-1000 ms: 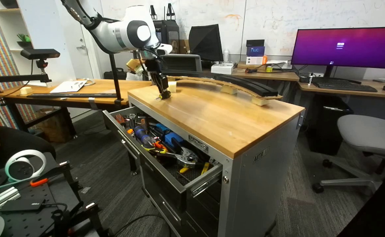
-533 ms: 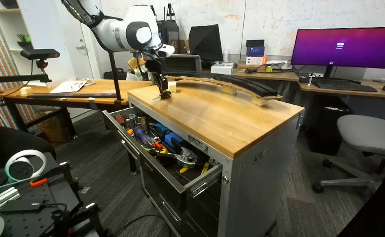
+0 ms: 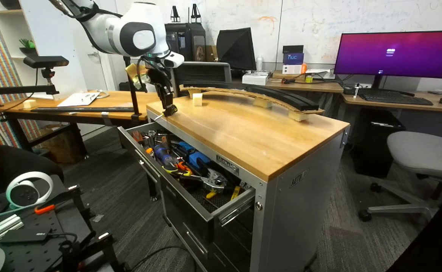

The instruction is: Put the screwdriver inside and close the top drawer

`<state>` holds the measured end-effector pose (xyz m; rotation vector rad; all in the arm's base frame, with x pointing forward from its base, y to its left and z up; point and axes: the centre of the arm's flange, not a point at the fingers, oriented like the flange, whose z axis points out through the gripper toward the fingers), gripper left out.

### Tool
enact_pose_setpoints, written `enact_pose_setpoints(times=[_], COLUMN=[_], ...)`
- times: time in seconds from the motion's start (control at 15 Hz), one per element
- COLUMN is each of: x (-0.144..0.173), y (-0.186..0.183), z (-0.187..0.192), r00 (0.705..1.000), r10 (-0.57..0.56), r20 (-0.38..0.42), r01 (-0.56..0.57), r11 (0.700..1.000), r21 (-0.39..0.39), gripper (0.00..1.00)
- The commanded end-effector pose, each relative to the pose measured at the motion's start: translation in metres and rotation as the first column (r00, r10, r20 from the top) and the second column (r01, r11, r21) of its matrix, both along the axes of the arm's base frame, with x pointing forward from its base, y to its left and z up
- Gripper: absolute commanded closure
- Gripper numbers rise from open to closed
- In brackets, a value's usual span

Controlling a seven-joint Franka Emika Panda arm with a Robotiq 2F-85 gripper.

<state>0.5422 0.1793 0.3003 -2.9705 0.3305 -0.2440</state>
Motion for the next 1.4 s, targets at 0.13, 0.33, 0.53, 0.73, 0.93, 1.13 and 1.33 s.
enact_pose_setpoints(times=[0.13, 0.33, 0.53, 0.73, 0.93, 1.13, 1.33], x=[-0.072, -0.092, -0.104, -0.114, -0.133, -0.147, -0.144], y=[0.025, 0.040, 0.049, 0.051, 0.045, 0.043, 0.047], z=[-0.033, -0.053, -0.057, -0.049, -0.064, -0.093, -0.117], r00=[0.989, 0.981, 0.973, 0.951, 0.877, 0.868, 0.890], r10=[0.076, 0.094, 0.121, 0.143, 0.124, 0.137, 0.165], r20=[-0.125, -0.170, -0.198, -0.273, -0.463, -0.476, -0.424], r01=[-0.073, -0.089, -0.117, -0.142, -0.124, -0.151, -0.193], r11=[0.997, 0.995, 0.993, 0.990, 0.992, 0.988, 0.981], r21=[0.033, 0.037, 0.030, 0.023, 0.031, 0.009, -0.024], gripper=[0.82, 0.34, 0.12, 0.00, 0.00, 0.25, 0.48])
